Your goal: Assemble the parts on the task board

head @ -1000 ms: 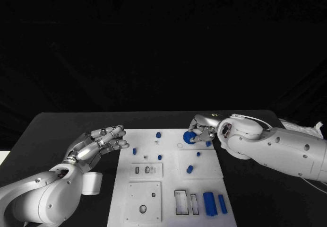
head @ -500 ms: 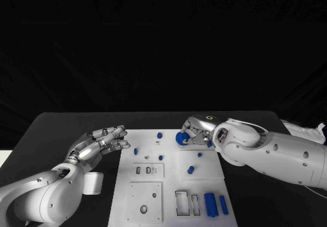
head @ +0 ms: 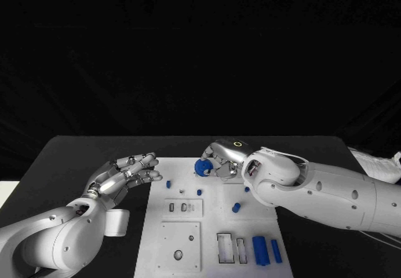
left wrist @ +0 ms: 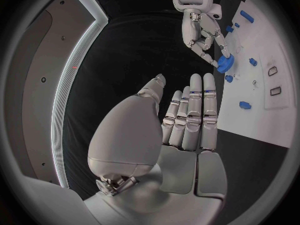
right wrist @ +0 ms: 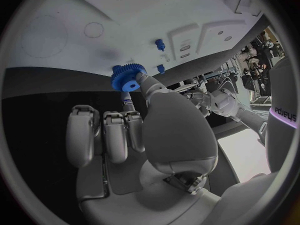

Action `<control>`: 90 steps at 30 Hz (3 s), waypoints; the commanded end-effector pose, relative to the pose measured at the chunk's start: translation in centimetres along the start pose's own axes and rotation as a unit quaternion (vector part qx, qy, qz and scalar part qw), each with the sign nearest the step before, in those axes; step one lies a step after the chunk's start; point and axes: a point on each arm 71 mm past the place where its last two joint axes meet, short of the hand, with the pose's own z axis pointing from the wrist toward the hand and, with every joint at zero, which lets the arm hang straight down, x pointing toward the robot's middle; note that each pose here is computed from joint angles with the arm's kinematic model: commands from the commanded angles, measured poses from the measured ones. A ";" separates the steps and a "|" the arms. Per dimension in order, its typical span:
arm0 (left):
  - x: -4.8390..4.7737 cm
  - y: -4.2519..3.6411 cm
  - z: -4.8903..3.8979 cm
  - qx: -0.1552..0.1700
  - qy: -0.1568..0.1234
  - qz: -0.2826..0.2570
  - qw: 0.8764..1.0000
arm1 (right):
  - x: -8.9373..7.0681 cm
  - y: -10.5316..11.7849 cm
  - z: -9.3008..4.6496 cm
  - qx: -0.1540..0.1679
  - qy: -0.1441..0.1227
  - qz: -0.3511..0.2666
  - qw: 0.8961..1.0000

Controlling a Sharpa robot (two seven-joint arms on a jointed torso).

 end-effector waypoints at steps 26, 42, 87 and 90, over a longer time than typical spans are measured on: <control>0.32 -0.07 0.00 0.001 0.013 -0.006 1.000 | 3.4 1.2 2.1 0.006 0.033 -0.021 0.999; 0.32 -0.06 -0.03 -0.001 0.013 -0.006 1.000 | 4.1 0.8 2.1 0.019 0.073 -0.022 0.997; -0.75 0.36 0.94 -0.001 0.002 -0.002 1.000 | -0.3 -15.7 -10.5 0.093 0.012 0.228 0.969; -0.77 0.41 1.00 -0.001 0.001 -0.002 1.000 | 0.1 -16.1 -10.8 0.099 0.022 0.222 0.970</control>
